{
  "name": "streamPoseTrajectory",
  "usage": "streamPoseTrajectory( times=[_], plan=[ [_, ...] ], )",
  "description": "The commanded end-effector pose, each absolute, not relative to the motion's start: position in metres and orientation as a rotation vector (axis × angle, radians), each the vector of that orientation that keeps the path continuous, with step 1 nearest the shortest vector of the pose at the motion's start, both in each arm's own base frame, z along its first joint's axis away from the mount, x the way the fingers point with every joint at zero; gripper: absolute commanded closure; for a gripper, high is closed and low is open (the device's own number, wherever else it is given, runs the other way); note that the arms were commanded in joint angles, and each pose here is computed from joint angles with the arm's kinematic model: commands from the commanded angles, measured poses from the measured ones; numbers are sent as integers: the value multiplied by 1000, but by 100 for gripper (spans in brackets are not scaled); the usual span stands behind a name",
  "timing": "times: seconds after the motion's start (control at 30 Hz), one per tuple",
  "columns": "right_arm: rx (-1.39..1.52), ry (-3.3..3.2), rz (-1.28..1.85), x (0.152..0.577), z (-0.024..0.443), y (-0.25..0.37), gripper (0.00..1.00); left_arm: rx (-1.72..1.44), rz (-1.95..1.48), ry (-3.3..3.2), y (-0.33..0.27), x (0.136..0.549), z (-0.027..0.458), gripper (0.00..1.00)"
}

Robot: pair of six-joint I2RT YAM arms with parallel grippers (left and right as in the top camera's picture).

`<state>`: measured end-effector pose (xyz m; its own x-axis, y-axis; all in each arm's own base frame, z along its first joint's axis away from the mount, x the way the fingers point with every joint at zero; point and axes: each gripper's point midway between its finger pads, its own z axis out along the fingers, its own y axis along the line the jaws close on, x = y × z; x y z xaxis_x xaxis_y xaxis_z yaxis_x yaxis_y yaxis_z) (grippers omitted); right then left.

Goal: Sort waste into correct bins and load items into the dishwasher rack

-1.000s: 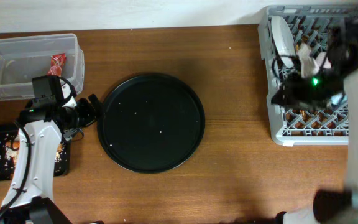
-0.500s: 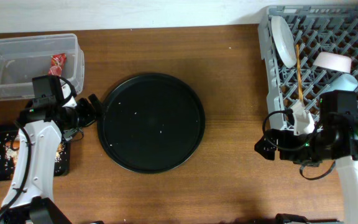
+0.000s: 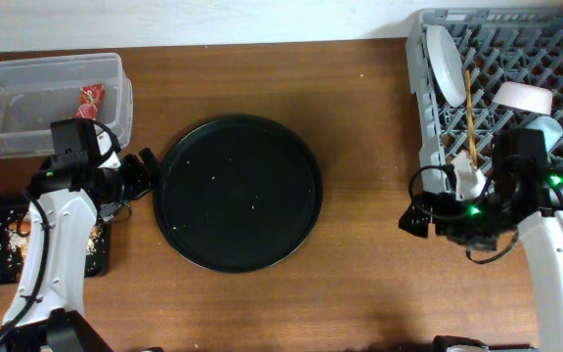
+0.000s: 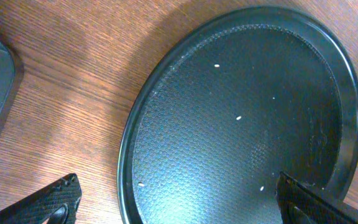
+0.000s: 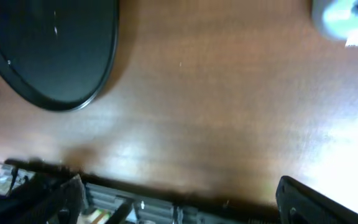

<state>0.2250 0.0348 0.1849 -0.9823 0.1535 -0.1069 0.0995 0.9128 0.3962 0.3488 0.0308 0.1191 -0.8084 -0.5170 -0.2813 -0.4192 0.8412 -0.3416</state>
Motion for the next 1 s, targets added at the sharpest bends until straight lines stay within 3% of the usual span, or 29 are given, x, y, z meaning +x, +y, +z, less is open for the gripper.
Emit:
streamPoseTrajectory(
  times=[0.0, 0.23, 0.5, 0.73, 0.97],
  plan=[
    [156, 2868, 614, 235, 177, 39, 2, -678, -366, 2661, 31, 349, 118, 1],
    [-79, 2470, 680, 253, 136, 67, 2, -678, -366, 2661, 31, 349, 118, 1],
    [-351, 1941, 661, 258, 153, 89, 2, -678, -366, 2661, 31, 349, 118, 1],
    [-638, 1678, 510, 233, 162, 111, 2, -678, -366, 2661, 31, 349, 118, 1],
    [-637, 1518, 371, 220, 169, 105, 2, -678, -366, 2661, 31, 349, 118, 1]
  ],
)
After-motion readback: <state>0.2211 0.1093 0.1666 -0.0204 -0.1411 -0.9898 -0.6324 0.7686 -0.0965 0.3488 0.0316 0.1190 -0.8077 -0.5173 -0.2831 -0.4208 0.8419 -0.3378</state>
